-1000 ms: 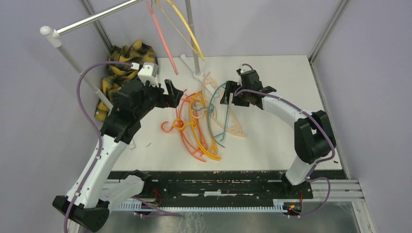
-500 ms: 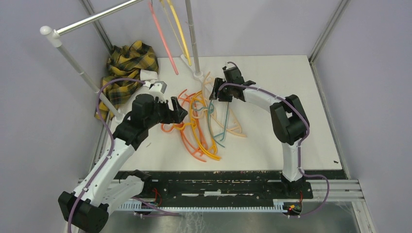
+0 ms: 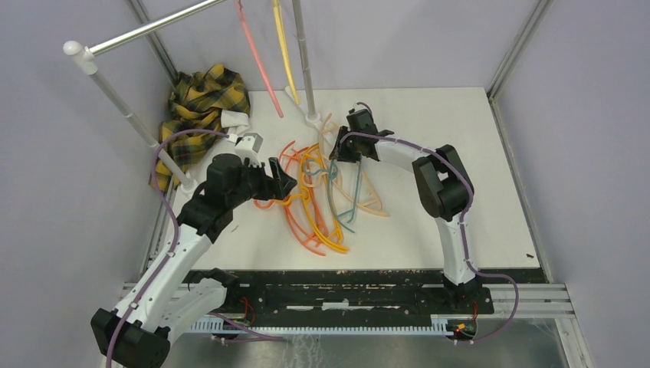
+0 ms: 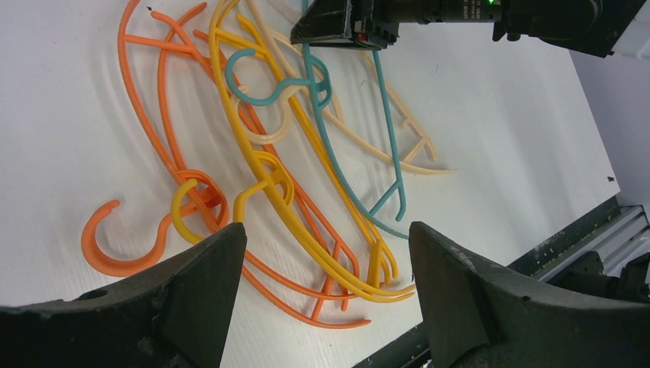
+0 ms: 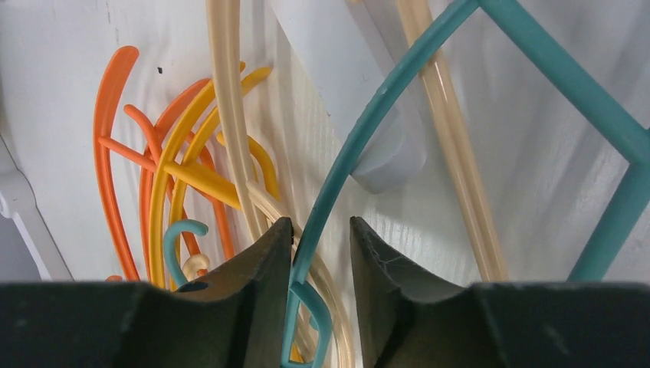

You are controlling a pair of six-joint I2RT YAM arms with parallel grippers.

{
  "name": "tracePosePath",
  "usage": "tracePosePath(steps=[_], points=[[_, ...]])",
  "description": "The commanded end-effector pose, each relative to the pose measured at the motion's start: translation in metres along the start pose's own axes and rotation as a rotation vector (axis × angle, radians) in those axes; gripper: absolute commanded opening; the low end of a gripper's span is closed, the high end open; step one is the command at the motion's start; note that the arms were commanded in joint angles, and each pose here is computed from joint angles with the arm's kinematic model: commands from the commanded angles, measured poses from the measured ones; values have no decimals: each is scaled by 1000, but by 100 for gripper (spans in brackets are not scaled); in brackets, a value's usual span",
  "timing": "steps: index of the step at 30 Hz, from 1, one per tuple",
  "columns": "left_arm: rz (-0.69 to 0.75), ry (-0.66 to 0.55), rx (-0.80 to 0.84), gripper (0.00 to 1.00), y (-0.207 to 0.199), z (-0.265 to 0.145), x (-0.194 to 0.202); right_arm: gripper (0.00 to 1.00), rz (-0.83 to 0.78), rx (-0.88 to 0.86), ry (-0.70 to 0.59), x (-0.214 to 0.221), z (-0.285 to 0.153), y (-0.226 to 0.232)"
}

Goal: Organize the hangers

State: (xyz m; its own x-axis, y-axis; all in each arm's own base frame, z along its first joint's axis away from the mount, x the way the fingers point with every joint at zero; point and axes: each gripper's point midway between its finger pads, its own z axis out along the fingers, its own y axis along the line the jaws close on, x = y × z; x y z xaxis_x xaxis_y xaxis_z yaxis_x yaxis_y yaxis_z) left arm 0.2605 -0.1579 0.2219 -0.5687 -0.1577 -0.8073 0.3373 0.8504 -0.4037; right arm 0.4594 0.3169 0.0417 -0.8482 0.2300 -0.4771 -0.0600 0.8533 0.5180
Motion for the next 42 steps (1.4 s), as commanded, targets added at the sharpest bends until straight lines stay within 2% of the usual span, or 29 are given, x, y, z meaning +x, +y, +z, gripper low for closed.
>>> tracePosePath(steps=[1,4,5,7,15,22,26,30,42], points=[[-28,-44,62,84,-13,-4,-8,35,11,-44,-91,-25,2,19],[-23,-45,63,84,-13,-5,-7,11,26,-64,-104,-26,0,22],[-23,-44,62,84,-12,-5,-7,5,30,-71,-110,-26,-3,23],[-23,-41,64,83,-12,-4,-5,1,39,-84,-123,-28,-11,27],[-25,-39,115,83,-17,3,2,1,89,-274,-208,-52,-91,75],[-17,-104,212,91,-27,11,3,1,245,-553,-270,-79,-148,122],[-41,-143,237,93,-29,16,0,1,329,-669,-268,-86,-154,146],[-79,-167,269,93,-36,20,-5,1,347,-704,-252,-81,-145,162],[-114,-115,243,93,-30,47,20,1,448,-939,-206,-66,-151,229]])
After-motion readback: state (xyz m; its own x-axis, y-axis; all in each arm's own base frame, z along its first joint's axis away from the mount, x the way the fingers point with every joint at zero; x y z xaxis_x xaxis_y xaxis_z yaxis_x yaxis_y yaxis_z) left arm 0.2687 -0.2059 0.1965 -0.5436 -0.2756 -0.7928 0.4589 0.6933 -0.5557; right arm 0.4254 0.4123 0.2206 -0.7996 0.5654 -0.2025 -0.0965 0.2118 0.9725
